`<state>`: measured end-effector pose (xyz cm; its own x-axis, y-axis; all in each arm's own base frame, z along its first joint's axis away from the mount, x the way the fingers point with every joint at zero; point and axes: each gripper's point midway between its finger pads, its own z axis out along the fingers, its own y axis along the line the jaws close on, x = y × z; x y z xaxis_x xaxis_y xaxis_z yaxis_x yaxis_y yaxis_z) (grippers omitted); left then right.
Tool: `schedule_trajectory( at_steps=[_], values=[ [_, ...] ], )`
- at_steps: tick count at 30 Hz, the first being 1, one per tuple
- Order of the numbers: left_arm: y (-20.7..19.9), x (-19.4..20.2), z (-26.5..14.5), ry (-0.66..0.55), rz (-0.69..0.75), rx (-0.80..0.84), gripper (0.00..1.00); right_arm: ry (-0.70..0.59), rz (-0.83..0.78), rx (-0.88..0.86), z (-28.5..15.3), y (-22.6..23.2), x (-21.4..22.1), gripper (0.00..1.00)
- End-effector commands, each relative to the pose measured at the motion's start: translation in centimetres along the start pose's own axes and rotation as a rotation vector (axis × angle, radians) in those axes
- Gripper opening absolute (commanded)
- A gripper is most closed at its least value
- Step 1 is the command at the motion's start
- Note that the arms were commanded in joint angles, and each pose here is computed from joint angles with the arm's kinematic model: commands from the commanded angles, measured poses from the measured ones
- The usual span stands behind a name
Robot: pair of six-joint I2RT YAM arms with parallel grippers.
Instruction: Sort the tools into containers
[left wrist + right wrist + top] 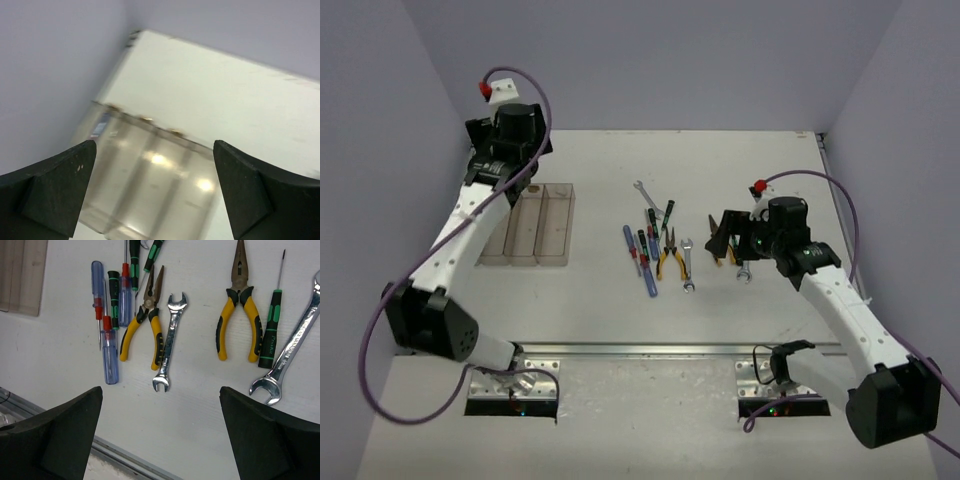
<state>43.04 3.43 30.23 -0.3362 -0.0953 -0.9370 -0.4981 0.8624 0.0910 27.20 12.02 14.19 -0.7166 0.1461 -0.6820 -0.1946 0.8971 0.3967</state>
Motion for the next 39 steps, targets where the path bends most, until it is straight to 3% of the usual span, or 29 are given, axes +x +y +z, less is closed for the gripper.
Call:
schedule_trajectory(
  at_steps=[1, 8, 14, 17, 24, 28, 33, 39],
  values=[
    [2.2, -0.1, -10.4, 0.030, -0.373, 0.259, 1.00, 0.050, 0.069, -0.047, 1.0, 1.6, -1.0, 0.99],
    [5.1, 7.6, -13.9, 0.053, -0.334, 0.312, 1.00, 0.093, 0.001, 0.051, 3.0, 4.3, -1.3, 0.99],
    [4.0, 11.9, -15.1, 0.118, -0.317, 0.427, 1.00, 0.109, 0.028, 0.083, 5.2, 6.4, -1.5, 0.96],
    [2.6, 12.4, -15.7, 0.108, -0.323, 0.522, 1.00, 0.149, 0.007, 0.153, 7.1, 6.5, -1.2, 0.92],
    [2.3, 12.5, -16.3, 0.095, -0.326, 0.564, 1.00, 0.249, -0.055, 0.321, 11.9, 5.4, 0.0, 0.77],
    [2.4, 11.9, -16.9, 0.056, -0.337, 0.589, 1.00, 0.279, -0.062, 0.295, 14.4, 6.6, 0.1, 0.54],
    [2.2, 11.8, -17.3, 0.049, -0.332, 0.615, 1.00, 0.313, -0.164, 0.268, 16.3, 9.5, 1.0, 0.49],
    [1.8, 11.9, -17.5, 0.053, -0.323, 0.639, 1.00, 0.373, -0.231, 0.294, 18.8, 9.2, 1.9, 0.40]
  ],
)
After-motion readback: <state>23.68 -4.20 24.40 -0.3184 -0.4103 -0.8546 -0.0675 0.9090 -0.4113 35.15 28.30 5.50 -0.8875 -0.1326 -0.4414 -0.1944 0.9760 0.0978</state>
